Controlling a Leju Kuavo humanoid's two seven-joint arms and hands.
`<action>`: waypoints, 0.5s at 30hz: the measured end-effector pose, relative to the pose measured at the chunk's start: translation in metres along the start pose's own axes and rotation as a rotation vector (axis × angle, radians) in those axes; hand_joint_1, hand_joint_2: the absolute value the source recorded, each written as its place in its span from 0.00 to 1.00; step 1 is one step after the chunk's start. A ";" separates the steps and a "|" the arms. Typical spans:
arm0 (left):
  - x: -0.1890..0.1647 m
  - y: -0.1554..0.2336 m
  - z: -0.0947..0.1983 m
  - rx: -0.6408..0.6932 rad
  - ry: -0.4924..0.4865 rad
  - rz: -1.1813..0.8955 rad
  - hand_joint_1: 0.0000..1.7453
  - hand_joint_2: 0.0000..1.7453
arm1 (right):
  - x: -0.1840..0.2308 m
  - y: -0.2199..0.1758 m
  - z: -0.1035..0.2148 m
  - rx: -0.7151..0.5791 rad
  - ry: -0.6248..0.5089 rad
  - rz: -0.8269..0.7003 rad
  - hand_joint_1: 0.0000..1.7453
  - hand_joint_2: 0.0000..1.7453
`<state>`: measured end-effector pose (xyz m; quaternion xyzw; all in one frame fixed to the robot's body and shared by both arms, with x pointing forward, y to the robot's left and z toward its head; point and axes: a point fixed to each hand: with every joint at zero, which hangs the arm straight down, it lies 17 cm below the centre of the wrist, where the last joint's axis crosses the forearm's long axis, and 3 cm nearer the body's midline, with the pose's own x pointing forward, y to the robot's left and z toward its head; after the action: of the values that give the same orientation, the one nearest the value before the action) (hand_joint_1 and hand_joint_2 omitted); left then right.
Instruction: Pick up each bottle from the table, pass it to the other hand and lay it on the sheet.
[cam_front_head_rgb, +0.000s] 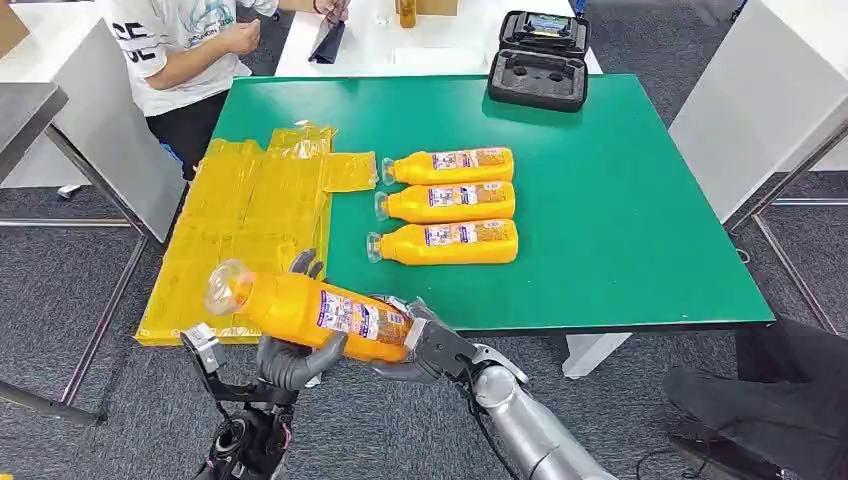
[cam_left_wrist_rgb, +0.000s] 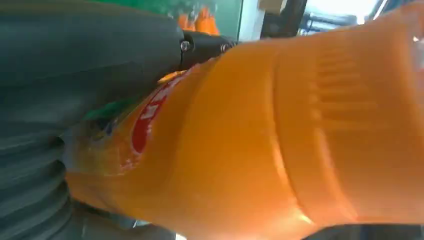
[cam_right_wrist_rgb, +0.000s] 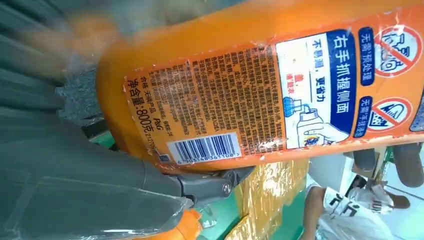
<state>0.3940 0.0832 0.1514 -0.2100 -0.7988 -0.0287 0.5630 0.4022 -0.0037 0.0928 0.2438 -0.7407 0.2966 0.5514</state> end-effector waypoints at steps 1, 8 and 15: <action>-0.001 -0.001 0.000 -0.005 0.003 0.002 0.00 1.00 | -0.001 0.000 0.000 0.001 0.002 0.000 1.00 1.00; -0.006 -0.012 0.001 -0.060 0.020 0.052 0.00 1.00 | -0.005 0.002 0.002 0.008 0.013 -0.004 1.00 1.00; -0.006 -0.023 0.003 -0.125 0.019 0.108 0.00 1.00 | -0.013 0.008 0.008 0.022 0.031 -0.012 1.00 1.00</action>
<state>0.3846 0.0609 0.1495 -0.2872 -0.7777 -0.0503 0.5569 0.3944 -0.0034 0.0774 0.2497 -0.7272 0.3054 0.5618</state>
